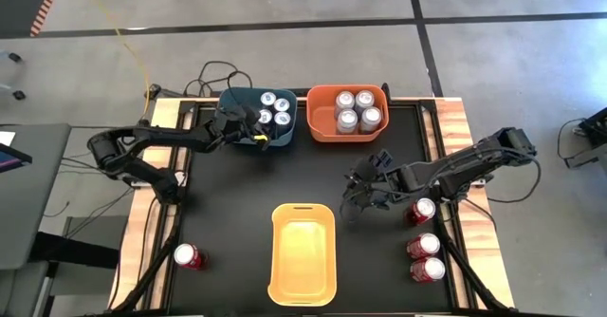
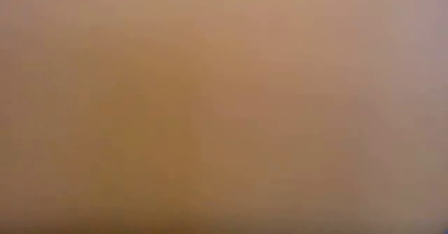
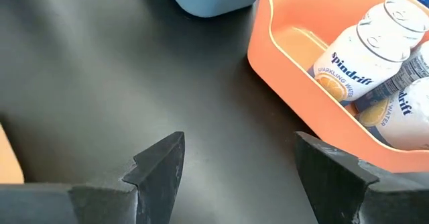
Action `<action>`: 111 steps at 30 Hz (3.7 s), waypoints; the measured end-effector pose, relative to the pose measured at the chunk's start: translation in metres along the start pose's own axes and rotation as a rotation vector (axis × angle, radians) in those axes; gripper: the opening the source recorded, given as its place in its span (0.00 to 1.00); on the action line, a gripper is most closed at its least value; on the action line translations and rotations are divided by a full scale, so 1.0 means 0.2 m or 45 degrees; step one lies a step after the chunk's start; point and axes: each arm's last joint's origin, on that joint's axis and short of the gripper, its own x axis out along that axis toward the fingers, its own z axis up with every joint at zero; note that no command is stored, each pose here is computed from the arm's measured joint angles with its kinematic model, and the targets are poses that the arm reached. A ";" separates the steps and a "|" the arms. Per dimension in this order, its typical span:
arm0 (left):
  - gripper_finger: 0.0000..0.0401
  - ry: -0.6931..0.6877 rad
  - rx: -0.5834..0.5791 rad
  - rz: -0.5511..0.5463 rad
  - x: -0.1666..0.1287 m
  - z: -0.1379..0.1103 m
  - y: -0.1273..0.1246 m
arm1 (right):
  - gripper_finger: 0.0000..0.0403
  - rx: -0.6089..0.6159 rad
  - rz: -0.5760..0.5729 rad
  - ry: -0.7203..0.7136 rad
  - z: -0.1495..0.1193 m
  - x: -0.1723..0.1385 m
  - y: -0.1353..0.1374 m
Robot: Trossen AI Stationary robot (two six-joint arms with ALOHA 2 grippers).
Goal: Sort soda cans
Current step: Put the blue soda can into the blue bin, then adjust the blue bin
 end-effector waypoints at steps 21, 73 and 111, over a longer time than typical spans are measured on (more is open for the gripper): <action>0.98 0.031 0.003 0.017 -0.33 0.10 0.04 | 0.72 0.039 -0.008 -0.008 0.00 0.00 0.00; 0.49 1.062 1.012 0.057 -0.39 0.17 0.01 | 0.72 0.006 0.188 -0.112 0.16 0.09 -0.02; 0.22 1.146 1.004 -0.165 -0.42 0.14 -0.01 | 0.72 -0.001 0.180 -0.103 0.15 0.10 -0.03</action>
